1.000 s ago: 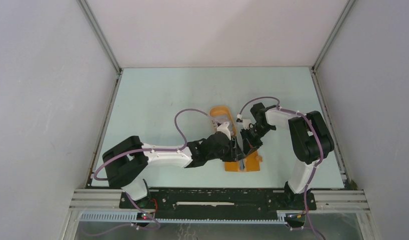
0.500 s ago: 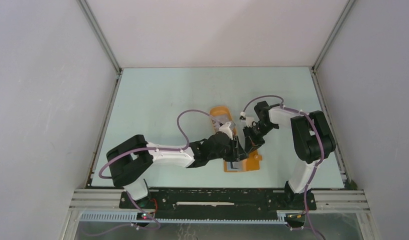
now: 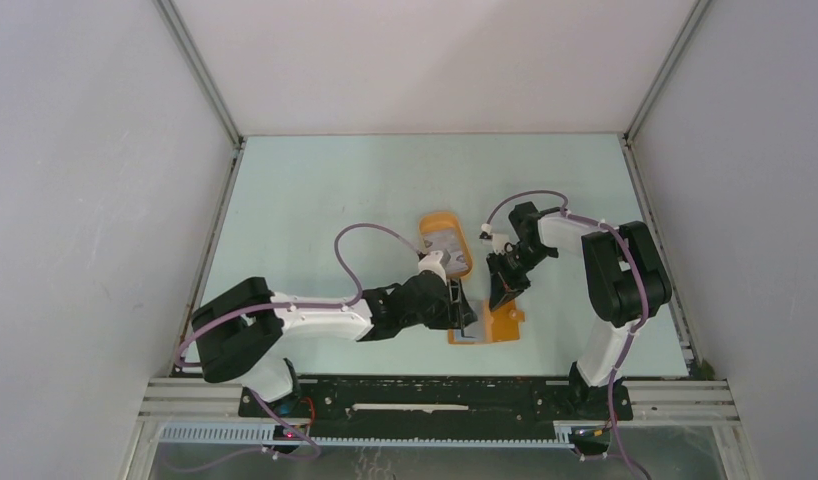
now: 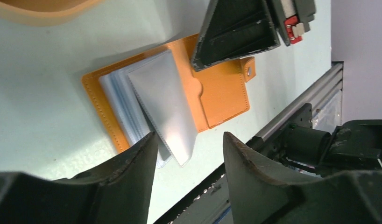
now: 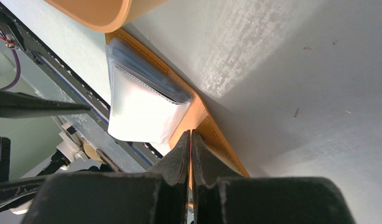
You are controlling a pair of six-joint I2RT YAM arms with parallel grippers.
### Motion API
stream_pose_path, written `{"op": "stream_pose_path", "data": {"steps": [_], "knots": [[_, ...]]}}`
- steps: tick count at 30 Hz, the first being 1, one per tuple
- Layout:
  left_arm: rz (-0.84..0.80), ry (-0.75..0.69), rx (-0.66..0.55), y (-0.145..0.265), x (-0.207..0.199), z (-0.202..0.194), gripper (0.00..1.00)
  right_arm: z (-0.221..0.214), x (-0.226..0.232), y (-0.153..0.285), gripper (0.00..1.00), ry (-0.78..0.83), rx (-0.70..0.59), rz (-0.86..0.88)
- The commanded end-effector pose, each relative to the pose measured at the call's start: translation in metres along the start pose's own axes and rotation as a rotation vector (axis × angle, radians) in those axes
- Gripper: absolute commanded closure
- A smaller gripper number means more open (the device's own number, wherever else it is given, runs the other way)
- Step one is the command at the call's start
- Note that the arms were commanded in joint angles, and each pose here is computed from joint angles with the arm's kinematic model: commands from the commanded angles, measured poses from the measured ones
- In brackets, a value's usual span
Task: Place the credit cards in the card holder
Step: Open the card holder at the center of the board.
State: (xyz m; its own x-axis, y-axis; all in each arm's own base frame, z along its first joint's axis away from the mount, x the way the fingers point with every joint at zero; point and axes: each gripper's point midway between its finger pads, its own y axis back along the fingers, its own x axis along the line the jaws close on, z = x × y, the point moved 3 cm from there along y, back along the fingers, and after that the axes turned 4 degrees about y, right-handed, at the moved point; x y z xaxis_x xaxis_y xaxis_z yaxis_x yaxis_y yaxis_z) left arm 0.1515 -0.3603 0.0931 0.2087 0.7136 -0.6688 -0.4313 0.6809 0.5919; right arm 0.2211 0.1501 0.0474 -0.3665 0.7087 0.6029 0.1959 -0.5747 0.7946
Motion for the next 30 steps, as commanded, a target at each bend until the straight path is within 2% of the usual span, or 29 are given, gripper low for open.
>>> {"op": "stream_pose_path", "data": {"steps": [1, 9, 19, 30], "knots": [[0.034, -0.016, -0.027, 0.001, 0.009, 0.004, 0.38, 0.01, 0.001, 0.008, 0.91, 0.023, -0.029, -0.016], [0.038, -0.023, -0.006, -0.008, 0.008, 0.002, 0.34, 0.009, 0.0, 0.007, 0.91, 0.021, -0.026, -0.014], [0.006, -0.007, 0.019, -0.017, 0.003, -0.002, 0.34, 0.009, 0.0, 0.007, 0.91, 0.021, -0.025, -0.012], [0.038, -0.034, -0.025, 0.0, 0.003, 0.008, 0.36, 0.009, 0.0, 0.006, 0.91, 0.02, -0.023, -0.01]]}}
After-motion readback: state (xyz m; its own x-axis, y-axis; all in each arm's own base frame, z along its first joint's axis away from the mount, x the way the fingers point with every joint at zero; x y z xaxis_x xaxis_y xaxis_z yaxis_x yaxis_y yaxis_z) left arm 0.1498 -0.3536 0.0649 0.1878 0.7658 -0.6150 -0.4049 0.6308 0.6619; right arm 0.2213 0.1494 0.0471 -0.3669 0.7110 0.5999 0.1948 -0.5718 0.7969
